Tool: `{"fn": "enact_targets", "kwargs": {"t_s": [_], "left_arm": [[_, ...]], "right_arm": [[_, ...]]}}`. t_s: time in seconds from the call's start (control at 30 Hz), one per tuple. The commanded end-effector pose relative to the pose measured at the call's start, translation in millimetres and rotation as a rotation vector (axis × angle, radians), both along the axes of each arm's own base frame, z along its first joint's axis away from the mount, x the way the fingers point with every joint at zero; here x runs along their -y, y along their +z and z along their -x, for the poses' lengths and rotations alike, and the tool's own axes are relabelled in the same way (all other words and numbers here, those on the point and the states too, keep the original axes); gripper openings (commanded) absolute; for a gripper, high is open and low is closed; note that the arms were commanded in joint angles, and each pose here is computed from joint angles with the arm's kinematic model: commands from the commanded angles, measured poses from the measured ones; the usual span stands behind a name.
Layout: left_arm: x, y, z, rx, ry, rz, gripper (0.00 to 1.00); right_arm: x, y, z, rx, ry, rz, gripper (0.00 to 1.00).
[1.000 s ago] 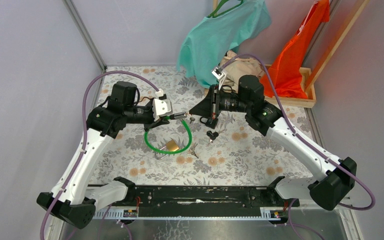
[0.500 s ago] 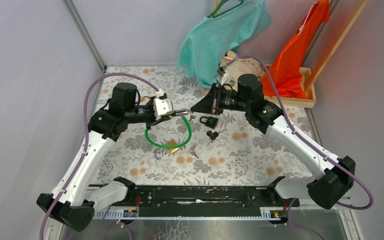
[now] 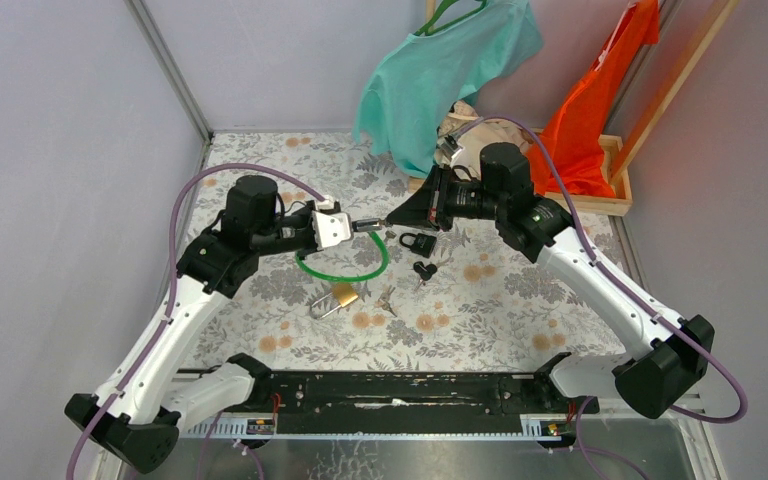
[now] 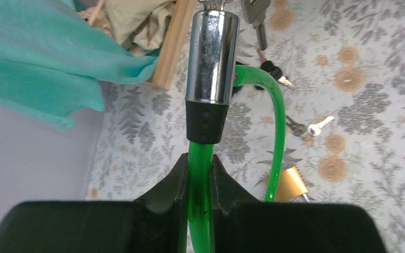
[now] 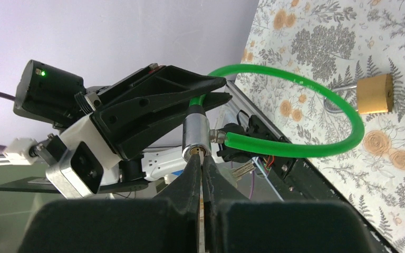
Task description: Unlock with the key
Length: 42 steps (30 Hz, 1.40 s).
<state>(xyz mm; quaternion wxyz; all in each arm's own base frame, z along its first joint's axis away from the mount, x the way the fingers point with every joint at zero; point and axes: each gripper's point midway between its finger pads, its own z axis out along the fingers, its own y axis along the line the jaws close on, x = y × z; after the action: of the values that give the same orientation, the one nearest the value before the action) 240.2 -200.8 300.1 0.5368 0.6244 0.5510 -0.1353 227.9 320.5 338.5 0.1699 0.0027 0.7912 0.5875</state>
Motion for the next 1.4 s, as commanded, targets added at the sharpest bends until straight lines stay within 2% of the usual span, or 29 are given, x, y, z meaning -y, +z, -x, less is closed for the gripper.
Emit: {"fn": "enact_targets", "kwargs": {"t_s": [0.0,0.33,0.43,0.73,0.8,0.87,0.97,1.03,1.2,1.37], "left_arm": [[15.6,74.5,-4.9,0.375,-0.076,0.088,0.00],[12.2,104.8,0.1,0.680,-0.043,0.125,0.00],[8.2,114.0,2.7,0.810,-0.037,0.116,0.00],[2.0,130.3,8.5,0.918,-0.019,0.133,0.00],[3.5,133.3,11.8,0.899,-0.033,0.150,0.00],[6.3,135.3,10.1,0.833,-0.033,0.172,0.00],[11.0,137.2,11.4,0.684,-0.040,0.208,0.00],[14.4,136.4,15.9,0.586,-0.050,0.240,0.00],[21.1,139.8,26.3,0.435,-0.071,0.322,0.00],[31.6,134.8,27.7,0.219,-0.073,0.340,0.00]], "right_arm": [[-2.1,-5.5,0.4,-0.078,-0.001,0.001,0.00],[-2.4,11.2,4.7,-0.084,0.003,-0.050,0.00],[-3.8,14.2,6.0,-0.090,0.015,-0.071,0.00],[-1.4,22.6,8.4,-0.136,0.002,-0.159,0.00],[-0.7,27.6,5.7,-0.119,-0.016,-0.177,0.05],[0.4,35.2,4.4,-0.051,-0.018,-0.190,0.22],[9.9,51.0,3.1,0.171,-0.046,-0.165,0.43],[19.7,59.9,2.8,0.326,-0.078,-0.139,0.53],[47.2,79.8,4.8,0.653,-0.185,-0.103,0.62],[50.5,83.5,27.4,0.845,-0.106,-0.148,0.71]]}}
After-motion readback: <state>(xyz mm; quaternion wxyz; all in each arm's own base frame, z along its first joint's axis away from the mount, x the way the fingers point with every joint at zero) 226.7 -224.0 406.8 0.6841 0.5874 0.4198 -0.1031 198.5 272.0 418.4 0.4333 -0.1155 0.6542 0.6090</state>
